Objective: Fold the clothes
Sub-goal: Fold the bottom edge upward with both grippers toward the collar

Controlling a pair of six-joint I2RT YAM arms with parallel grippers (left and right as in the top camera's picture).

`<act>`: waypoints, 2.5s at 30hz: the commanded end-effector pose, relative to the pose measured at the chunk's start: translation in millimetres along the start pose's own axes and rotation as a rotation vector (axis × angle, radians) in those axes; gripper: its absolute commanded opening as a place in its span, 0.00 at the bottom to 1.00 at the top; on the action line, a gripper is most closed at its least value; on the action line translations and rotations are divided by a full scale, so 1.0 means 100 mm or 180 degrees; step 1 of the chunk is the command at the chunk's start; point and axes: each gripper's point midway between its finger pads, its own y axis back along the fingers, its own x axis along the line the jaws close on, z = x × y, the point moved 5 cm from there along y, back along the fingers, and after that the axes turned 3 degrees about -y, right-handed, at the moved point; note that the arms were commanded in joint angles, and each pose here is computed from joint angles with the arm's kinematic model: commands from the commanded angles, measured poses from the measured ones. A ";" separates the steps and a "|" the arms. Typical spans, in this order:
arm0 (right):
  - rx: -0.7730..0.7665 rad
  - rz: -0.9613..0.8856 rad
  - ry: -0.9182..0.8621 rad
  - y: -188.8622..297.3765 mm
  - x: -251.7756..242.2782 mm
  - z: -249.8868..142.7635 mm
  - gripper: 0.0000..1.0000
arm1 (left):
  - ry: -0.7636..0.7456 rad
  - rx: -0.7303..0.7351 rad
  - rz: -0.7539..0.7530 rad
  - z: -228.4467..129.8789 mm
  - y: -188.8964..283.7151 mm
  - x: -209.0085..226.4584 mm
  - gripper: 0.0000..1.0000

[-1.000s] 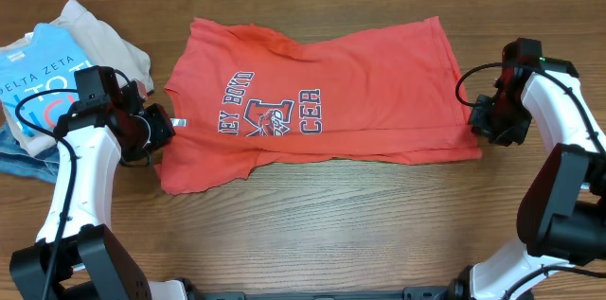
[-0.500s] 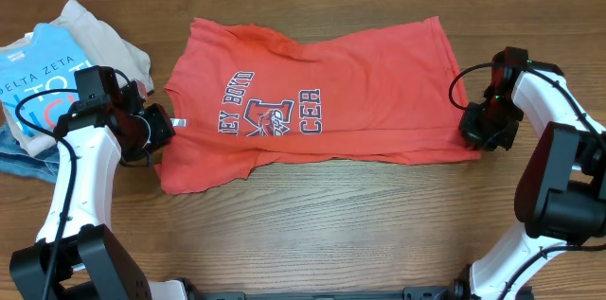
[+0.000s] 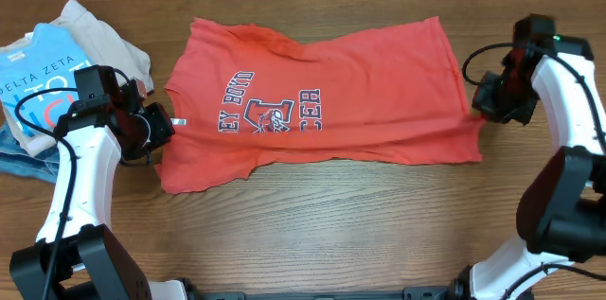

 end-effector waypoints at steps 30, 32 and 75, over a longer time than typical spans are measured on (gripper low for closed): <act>-0.0759 0.0319 0.0027 -0.06 0.18 0.45 0.04 | -0.0238 -0.0464 0.0004 0.48 -0.39 -0.23 0.04; -0.0721 0.0307 0.0029 -0.12 0.19 0.45 0.04 | -0.0228 -0.0470 0.0097 0.49 -0.43 -0.19 0.04; 0.0115 0.0019 0.0079 -0.45 0.12 0.04 0.23 | 0.0045 0.0423 0.0173 -0.04 -0.51 -0.10 0.32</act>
